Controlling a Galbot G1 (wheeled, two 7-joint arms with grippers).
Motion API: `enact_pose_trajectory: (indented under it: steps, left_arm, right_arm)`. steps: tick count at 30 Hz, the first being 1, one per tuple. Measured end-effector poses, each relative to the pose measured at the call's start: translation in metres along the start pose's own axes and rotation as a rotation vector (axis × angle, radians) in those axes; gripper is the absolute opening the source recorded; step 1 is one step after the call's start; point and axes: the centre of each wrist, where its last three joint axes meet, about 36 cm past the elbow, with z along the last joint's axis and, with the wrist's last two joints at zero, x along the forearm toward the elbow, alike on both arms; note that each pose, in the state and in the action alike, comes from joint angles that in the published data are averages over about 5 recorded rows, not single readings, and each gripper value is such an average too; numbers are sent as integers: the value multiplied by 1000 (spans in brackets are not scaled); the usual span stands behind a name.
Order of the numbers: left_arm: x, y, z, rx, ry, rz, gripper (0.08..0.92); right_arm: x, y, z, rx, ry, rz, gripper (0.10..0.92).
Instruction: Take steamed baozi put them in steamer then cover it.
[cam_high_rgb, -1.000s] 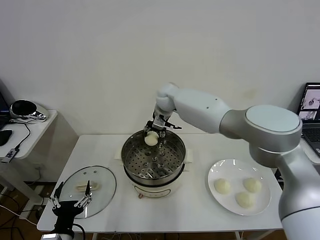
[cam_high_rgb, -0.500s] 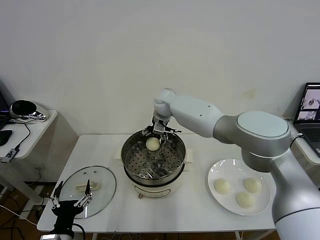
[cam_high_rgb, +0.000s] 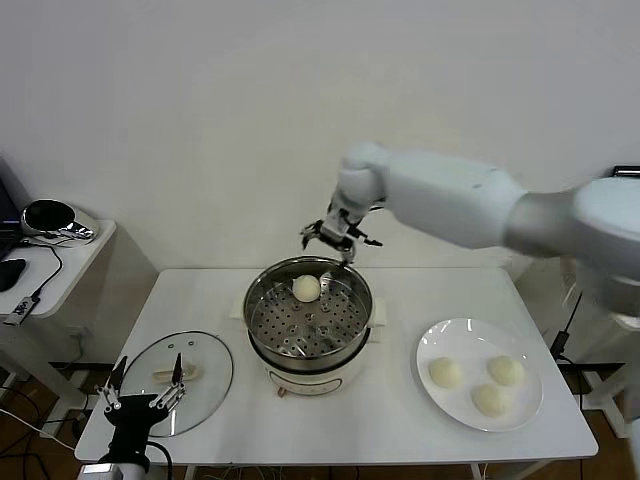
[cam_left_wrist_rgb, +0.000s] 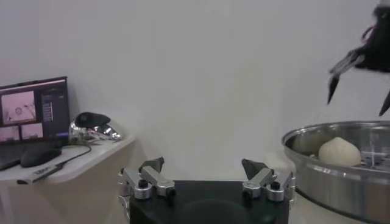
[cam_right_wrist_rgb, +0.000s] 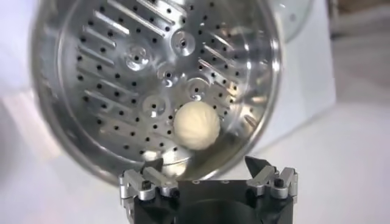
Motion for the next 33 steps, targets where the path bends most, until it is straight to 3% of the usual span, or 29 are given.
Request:
enact_pose_trajectory:
  steps: [6,12,22,33]
  left_arm:
    - [0,-3,-2,1,-4,12,823]
    - [-2,-7,-2,3,-5,19,823]
    - [-2,-11,0,1,3,23,823]
    - [0,-12,2,-2,11,19,823]
  right_arm:
    - [48,66,12,-224,60,-15,823]
    - [60,144,16,-425,93,-36,823]
    - [34,246,11,-648,105,-83,823]
    - [-17,303,-1,-727,98,-118,823]
